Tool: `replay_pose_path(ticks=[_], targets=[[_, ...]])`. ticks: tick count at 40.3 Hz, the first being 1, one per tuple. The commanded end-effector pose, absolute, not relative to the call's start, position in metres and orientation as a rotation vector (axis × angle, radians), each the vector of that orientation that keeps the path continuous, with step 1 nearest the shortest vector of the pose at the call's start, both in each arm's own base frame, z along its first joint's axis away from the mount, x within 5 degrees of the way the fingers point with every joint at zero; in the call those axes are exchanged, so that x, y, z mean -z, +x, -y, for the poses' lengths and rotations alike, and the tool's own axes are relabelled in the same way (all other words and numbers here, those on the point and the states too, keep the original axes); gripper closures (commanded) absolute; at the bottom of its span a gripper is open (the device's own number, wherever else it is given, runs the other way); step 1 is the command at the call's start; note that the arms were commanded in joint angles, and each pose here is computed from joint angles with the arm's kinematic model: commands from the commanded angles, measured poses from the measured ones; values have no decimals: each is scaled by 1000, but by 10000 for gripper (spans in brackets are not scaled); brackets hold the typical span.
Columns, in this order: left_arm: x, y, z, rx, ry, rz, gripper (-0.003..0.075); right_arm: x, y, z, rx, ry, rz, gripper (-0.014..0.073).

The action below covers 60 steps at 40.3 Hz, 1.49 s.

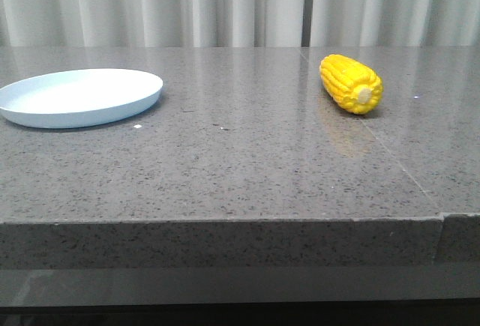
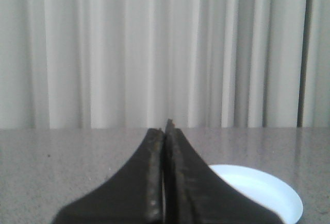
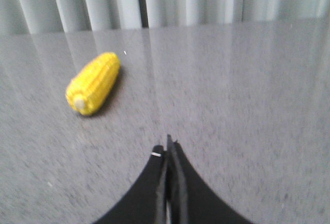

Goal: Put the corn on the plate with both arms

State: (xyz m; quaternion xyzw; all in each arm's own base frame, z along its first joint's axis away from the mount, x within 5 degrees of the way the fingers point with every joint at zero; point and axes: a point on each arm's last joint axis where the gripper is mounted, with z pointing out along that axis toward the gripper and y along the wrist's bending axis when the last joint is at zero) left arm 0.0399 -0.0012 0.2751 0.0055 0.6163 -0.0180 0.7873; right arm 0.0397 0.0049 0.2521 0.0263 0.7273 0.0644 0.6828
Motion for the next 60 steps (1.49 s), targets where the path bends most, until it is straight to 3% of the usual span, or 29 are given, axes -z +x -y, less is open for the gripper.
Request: replay_pose_path(ticks=[1, 10, 20, 24, 29, 32, 35, 51, 60], targets=[[-314, 31, 0, -22, 43, -1292, 741, -293, 33, -5, -120, 41, -1578, 662], [-350, 58, -2, -92, 66, -1496, 741, -340, 63, -4, -118, 47, -1626, 662], [-355, 72, -1, -87, 74, -1500, 723, -345, 90, -4, -113, 58, -1655, 643], [-355, 72, -1, -87, 74, -1501, 584, -345, 90, -4, -113, 58, -1656, 503], [-355, 72, -1, -85, 72, -1504, 266, -345, 90, -4, -113, 58, -1656, 209], [-355, 72, -1, -85, 72, -1504, 120, -345, 90, -4, -113, 58, -1657, 73], [-354, 73, -1, -85, 72, -1509, 57, -344, 90, -4, -113, 58, -1660, -17], [-352, 78, 0, -59, 58, -1541, 136, -344, 90, -4, -113, 58, -1660, -35], [-361, 128, 1, -35, 43, -1728, 153, -344, 90, -4, -113, 58, -1660, -35]])
